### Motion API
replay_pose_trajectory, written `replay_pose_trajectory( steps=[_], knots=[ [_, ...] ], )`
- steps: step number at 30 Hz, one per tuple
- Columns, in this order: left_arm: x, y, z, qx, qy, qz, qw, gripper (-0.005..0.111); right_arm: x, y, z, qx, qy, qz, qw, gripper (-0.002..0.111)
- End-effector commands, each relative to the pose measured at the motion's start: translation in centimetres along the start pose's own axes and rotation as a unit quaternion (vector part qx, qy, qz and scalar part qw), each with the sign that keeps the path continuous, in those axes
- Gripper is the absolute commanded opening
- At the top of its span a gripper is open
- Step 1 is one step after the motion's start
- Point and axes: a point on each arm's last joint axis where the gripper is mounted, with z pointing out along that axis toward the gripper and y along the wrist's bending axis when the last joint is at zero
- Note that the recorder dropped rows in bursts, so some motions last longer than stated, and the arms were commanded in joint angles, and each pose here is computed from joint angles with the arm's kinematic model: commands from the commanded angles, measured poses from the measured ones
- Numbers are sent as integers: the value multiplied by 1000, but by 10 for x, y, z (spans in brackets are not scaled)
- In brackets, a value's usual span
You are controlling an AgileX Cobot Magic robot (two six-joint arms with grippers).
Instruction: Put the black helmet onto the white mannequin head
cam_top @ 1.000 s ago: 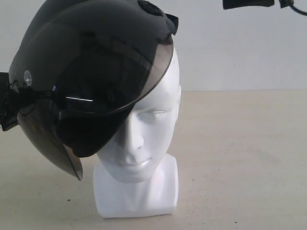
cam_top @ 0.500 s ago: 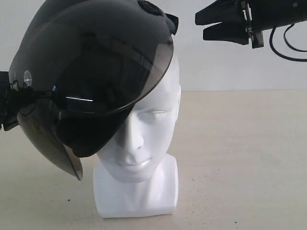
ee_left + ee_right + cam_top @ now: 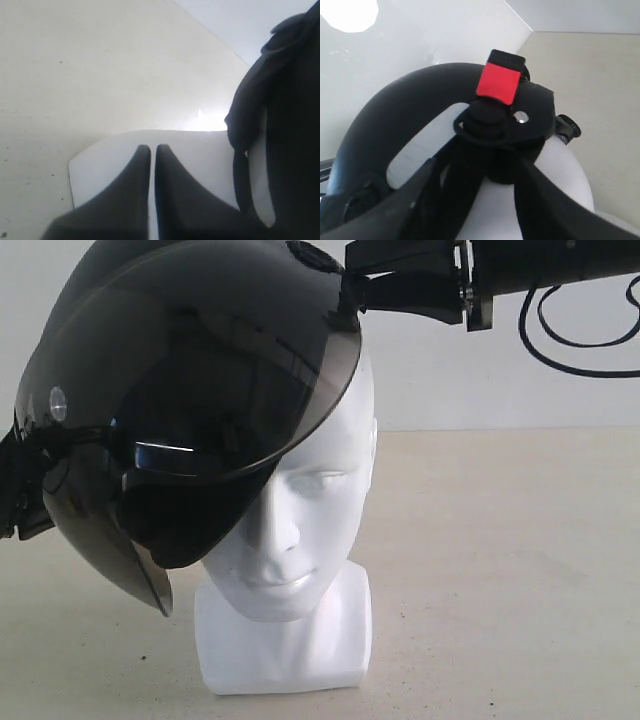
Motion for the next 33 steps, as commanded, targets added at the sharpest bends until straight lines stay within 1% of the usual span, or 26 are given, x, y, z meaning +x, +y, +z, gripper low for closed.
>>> replay_pose_trajectory(
  steps=[1,6,8,11,20,26,33],
  knots=[
    [7,-4,10,11,23,0,1000,4,-3,25,-12,-5,-12,-29,999,46],
    [8,-9,13,23,28,4,999,4,-2,44,-19,1,-13,-67,998,46],
    [8,-11,13,35,23,2,999,4,1,48,-22,17,0,-83,996,46],
    [7,-15,12,58,17,3,998,4,3,49,-25,45,10,-83,995,46],
    [6,-17,12,67,16,3,998,4,1,56,-27,44,-1,-90,995,46],
    [6,-22,11,99,15,3,995,4,1,57,-28,44,-2,-90,995,46],
    [7,-24,11,109,19,3,994,4,0,60,-28,34,-10,-83,996,46]
  ],
)
